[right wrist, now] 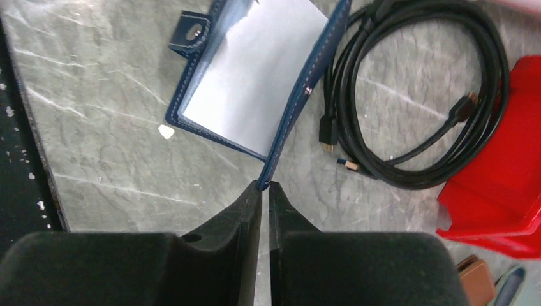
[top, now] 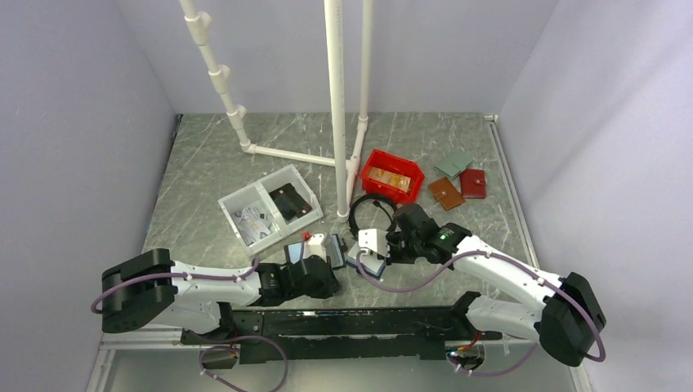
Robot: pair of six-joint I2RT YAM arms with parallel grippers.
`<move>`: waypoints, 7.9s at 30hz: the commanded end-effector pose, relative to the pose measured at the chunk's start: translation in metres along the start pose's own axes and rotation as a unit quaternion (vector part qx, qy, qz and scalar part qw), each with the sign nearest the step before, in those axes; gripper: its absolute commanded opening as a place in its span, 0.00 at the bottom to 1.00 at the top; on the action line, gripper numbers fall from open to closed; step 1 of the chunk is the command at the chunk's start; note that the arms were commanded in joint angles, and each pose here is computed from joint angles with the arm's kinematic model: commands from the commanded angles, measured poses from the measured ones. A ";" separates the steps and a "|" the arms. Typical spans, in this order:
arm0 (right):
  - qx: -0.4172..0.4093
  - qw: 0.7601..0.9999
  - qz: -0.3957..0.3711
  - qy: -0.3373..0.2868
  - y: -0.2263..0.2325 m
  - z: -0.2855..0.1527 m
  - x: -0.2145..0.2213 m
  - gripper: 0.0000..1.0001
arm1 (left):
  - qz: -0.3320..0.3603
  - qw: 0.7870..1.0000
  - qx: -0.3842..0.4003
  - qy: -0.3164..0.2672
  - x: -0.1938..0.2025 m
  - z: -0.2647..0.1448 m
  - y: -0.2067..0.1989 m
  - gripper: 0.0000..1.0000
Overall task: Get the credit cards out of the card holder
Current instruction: Open the card holder at the center of the board.
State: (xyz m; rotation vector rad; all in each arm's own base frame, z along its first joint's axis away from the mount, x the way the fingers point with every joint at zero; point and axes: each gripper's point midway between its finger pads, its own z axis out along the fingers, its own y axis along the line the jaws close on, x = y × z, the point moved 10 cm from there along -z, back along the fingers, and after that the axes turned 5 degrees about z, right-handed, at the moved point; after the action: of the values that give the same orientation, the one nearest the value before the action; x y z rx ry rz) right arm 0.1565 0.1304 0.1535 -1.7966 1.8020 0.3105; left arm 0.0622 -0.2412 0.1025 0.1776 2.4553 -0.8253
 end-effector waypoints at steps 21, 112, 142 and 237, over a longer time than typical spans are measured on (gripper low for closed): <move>-0.085 0.988 0.082 -0.100 -0.003 -0.013 -0.019 0.56 | -0.033 0.981 0.117 -0.149 -0.037 -0.012 -0.022 0.36; -0.074 0.704 0.705 0.042 -0.068 0.004 0.048 0.01 | -0.038 0.996 0.069 -0.052 -0.063 0.055 -0.039 0.58; -0.100 0.708 0.699 0.017 -0.057 0.013 0.051 0.11 | -0.044 0.985 0.138 -0.091 -0.067 0.065 -0.063 0.56; -0.111 0.991 -0.053 -0.042 0.022 0.015 -0.013 0.18 | -0.142 0.984 0.094 0.049 -0.091 0.087 -0.062 0.00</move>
State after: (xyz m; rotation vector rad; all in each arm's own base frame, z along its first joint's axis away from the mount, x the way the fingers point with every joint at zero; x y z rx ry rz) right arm 0.1268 0.1459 0.1401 -2.0232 1.6869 0.6629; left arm 0.1658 -0.3407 0.1188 -0.0704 2.5086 -1.1941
